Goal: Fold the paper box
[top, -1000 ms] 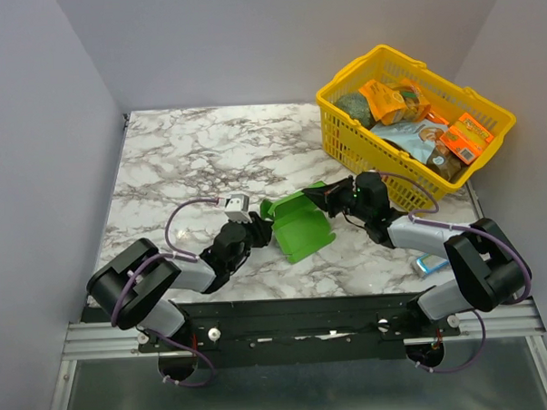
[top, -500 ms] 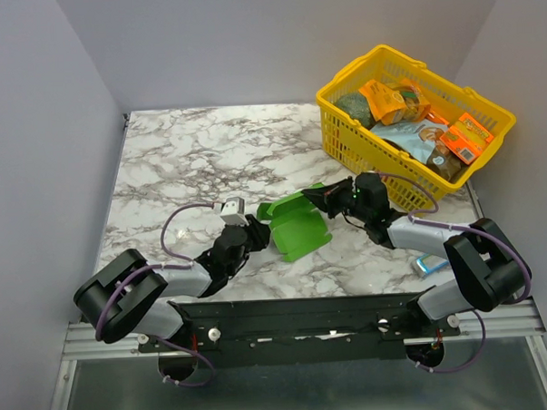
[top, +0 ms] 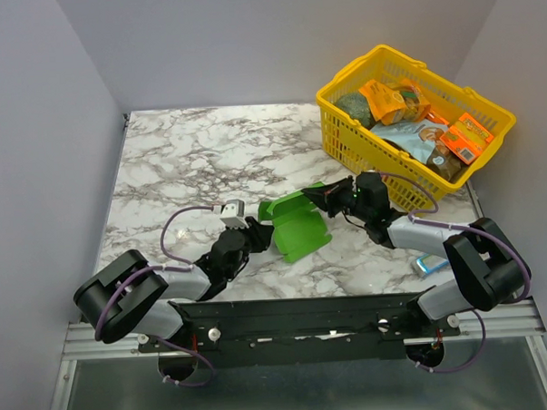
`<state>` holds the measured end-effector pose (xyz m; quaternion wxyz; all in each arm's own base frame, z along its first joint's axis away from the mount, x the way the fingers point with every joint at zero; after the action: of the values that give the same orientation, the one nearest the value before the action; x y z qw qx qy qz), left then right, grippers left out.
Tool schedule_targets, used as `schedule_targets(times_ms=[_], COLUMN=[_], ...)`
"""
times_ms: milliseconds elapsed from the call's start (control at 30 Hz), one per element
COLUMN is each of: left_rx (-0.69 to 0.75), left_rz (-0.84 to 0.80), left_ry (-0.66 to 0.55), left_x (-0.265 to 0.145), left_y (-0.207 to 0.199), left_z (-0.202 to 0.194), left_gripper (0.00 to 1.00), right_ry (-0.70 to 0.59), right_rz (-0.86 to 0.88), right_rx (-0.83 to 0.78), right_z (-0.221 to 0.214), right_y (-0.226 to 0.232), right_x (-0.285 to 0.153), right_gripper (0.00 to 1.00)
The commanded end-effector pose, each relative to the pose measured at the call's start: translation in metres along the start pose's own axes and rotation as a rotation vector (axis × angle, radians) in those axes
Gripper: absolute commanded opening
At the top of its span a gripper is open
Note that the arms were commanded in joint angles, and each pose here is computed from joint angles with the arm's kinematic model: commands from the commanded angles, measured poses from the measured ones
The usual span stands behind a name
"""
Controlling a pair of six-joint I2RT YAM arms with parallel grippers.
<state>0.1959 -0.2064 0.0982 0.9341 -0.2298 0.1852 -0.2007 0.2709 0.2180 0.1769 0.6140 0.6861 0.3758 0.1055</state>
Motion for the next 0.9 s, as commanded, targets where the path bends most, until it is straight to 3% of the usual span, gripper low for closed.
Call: schedule_targets(times_ms=[0, 433, 867], left_rx=[-0.015, 0.034, 0.039], left_rz=[-0.092, -0.052, -0.112], left_ry=[-0.056, -0.069, -0.083], left_x=[-0.001, 0.013, 0.028], left_y=[-0.017, -0.014, -0.025], left_z=[0.009, 0.009, 0.013], left_gripper=[0.39, 0.40, 0.40], right_ry=[0.020, 0.032, 0.036], right_rz=[-0.011, -0.006, -0.010], right_rx=[0.003, -0.002, 0.005], right_z=[-0.001, -0.002, -0.002], right_y=[-0.005, -0.004, -0.006], right_x=[0.001, 0.001, 0.002], right_gripper=[0.00, 0.00, 0.00])
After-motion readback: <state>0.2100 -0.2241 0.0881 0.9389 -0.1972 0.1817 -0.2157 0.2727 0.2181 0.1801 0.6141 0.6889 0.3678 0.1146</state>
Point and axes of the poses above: each gripper's point midway between its finger pads, its own x axis out along the fingers, its own y axis along the line the jaws close on, z = x × y, the point moved 8 cm from there along -x, back along the fingers, and after that the axes turned 4 degrees about x, right-handed, at the moved point
